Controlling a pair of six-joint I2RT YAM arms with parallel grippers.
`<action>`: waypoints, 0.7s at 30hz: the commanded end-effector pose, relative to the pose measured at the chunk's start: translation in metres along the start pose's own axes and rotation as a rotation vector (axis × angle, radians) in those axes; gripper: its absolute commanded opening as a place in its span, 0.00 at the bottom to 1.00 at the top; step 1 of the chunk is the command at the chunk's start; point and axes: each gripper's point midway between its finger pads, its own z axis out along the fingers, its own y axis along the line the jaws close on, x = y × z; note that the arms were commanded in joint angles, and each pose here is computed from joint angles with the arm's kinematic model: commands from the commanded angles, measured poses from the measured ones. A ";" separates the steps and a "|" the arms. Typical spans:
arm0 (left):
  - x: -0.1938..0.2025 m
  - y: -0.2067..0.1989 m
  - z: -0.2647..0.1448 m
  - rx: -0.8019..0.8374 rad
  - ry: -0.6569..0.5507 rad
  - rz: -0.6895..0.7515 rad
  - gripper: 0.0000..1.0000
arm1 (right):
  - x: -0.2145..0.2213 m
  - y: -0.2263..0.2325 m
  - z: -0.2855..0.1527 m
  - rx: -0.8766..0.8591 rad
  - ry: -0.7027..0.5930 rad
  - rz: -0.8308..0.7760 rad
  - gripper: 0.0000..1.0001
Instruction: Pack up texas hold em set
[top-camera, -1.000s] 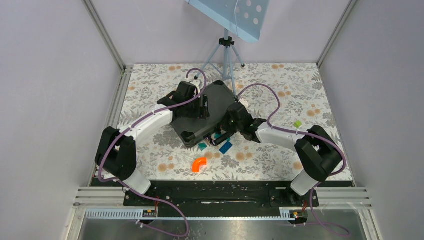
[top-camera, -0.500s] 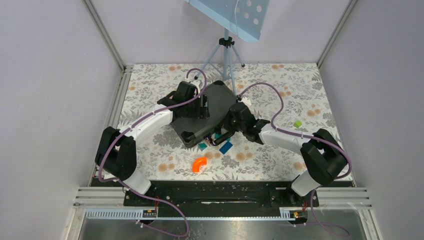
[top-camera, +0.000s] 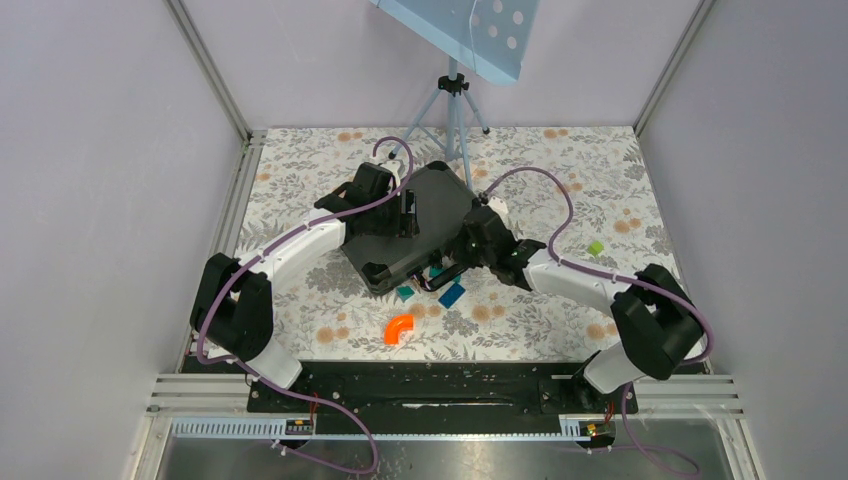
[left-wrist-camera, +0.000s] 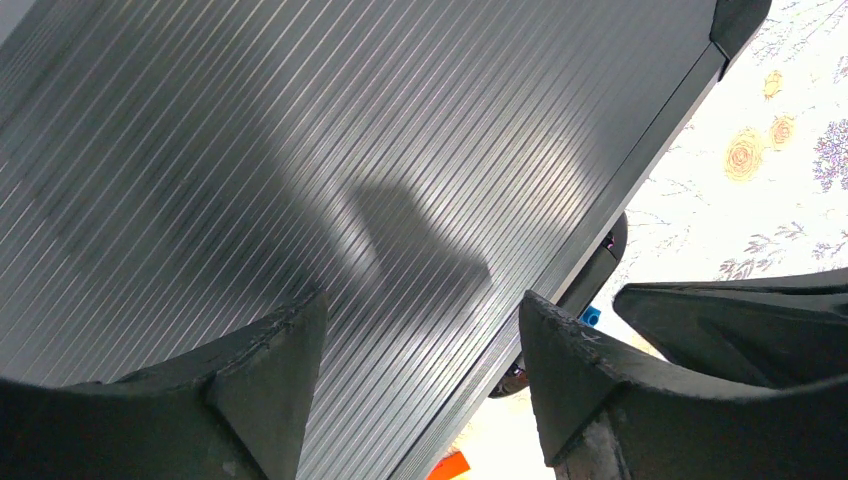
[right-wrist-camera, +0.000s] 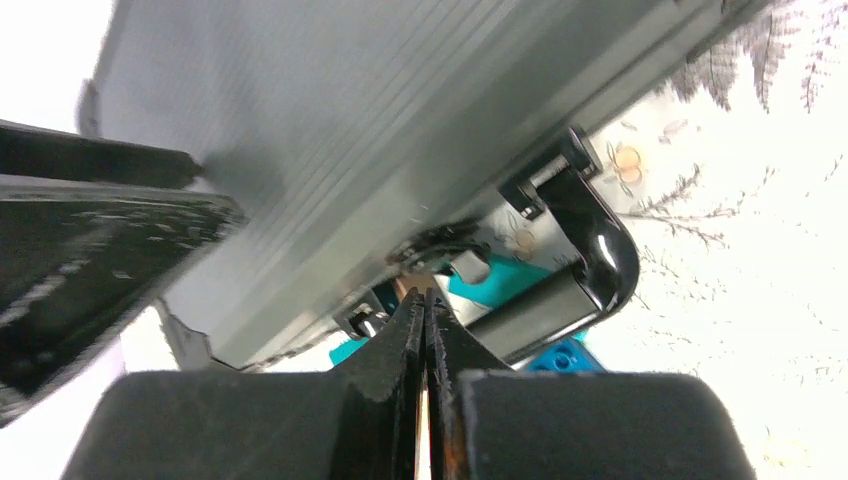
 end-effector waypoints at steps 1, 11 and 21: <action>0.044 0.012 0.007 -0.048 0.168 -0.008 0.70 | 0.021 -0.015 0.005 0.080 0.101 0.049 0.00; 0.042 0.012 0.005 -0.053 0.160 -0.004 0.70 | 0.045 -0.025 0.023 0.179 0.235 0.039 0.00; -0.049 0.042 -0.025 -0.117 -0.033 -0.079 0.71 | 0.041 -0.032 0.018 0.263 0.264 -0.018 0.00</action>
